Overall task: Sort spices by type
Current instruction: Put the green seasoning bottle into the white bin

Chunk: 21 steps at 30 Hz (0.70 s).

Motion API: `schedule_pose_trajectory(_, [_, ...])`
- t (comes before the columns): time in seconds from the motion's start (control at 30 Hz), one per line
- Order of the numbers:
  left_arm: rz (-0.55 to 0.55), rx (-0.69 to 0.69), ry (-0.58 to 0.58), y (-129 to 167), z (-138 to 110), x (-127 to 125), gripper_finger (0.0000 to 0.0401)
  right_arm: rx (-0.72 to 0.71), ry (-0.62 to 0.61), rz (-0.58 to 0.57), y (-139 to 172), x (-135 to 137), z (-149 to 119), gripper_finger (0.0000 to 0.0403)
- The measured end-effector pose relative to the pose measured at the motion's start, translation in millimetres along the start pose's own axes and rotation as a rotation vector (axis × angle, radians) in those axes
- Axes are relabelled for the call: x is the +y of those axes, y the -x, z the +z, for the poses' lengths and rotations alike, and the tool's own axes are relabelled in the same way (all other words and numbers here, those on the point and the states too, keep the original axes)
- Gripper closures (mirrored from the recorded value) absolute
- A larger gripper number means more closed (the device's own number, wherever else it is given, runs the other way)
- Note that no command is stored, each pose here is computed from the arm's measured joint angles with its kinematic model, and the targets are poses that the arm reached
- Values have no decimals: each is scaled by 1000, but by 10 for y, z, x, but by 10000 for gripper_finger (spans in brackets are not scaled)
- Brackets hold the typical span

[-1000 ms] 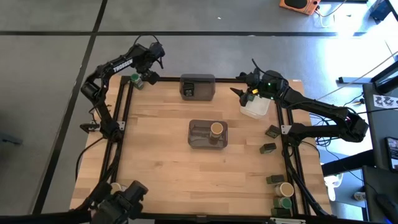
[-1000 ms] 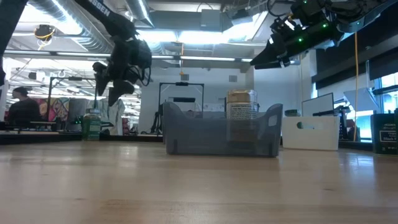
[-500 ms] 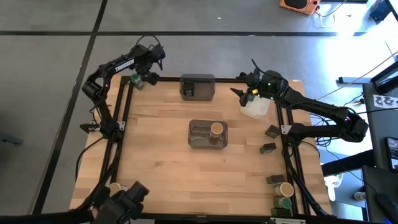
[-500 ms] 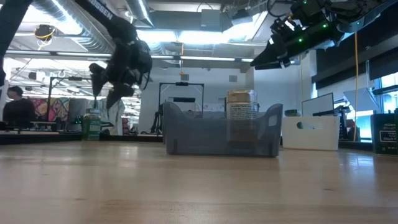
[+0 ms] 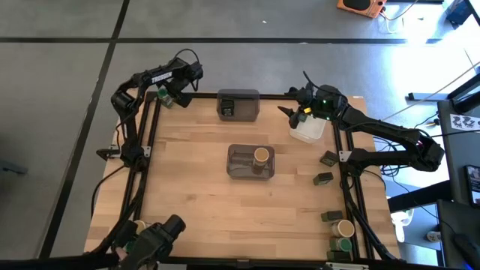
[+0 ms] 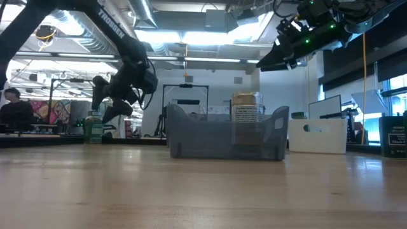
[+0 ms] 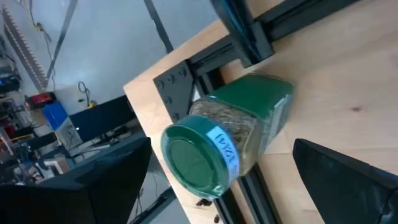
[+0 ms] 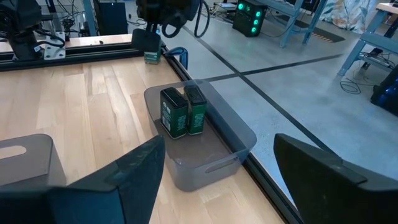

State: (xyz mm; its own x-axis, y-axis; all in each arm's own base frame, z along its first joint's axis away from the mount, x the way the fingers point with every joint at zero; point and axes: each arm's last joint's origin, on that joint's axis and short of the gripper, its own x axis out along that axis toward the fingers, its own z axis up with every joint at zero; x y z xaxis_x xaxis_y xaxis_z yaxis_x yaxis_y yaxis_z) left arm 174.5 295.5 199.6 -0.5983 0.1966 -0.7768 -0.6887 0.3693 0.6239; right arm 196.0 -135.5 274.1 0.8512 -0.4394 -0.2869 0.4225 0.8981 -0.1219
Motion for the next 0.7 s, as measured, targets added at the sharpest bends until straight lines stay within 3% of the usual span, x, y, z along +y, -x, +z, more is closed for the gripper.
schedule_pose_trajectory(0.23, [11,-7,37,-27,24,16,11,3,-1,0,0,0,-3,104])
schedule_pose_trajectory(0.53, [15,81,4,-254,95,-77,11,6,-6,1,0,0,-6,104])
schedule_pose_trajectory(0.7, [-74,102,-50,-259,93,-121,11,5,-6,1,0,1,-5,104])
